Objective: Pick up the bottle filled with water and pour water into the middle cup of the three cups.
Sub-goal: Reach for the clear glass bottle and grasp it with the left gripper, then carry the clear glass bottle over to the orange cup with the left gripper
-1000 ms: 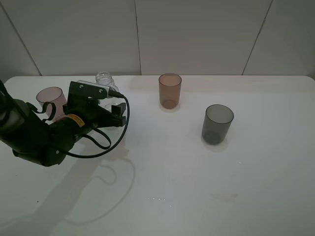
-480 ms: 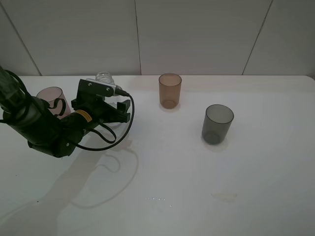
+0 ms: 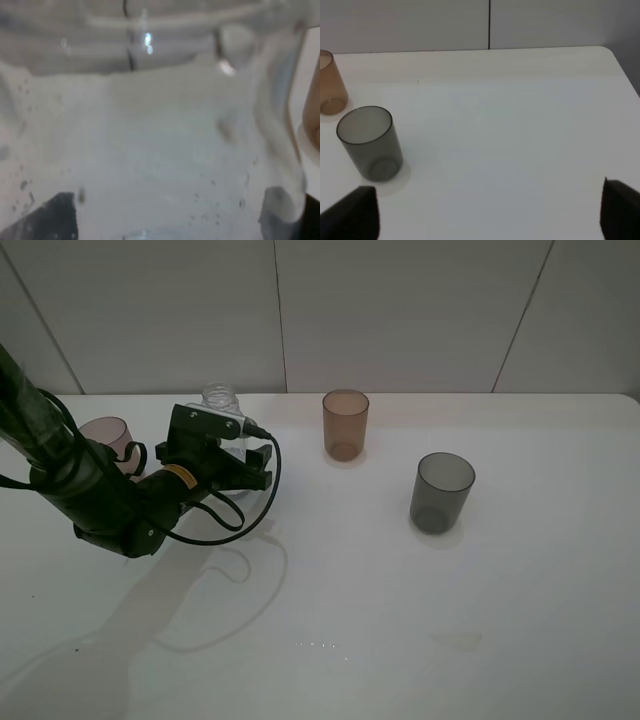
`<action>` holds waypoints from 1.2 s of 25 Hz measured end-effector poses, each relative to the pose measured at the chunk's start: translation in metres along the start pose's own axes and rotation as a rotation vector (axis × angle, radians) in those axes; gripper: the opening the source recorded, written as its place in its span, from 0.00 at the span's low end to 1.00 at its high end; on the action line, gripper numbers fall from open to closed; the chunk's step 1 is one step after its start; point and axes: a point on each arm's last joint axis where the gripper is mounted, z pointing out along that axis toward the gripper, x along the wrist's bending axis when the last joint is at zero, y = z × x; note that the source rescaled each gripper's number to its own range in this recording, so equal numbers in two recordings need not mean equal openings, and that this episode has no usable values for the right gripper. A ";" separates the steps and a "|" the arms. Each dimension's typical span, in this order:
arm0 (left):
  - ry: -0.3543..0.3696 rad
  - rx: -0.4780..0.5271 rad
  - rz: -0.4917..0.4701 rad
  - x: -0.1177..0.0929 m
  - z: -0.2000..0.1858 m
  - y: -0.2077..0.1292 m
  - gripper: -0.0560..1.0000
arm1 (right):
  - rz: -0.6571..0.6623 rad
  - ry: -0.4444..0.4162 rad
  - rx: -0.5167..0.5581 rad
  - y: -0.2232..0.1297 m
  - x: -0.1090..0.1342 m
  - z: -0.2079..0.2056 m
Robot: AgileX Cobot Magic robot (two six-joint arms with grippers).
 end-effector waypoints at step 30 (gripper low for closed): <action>0.004 -0.024 0.001 0.007 0.000 0.016 0.08 | 0.000 0.000 0.000 0.000 0.000 0.000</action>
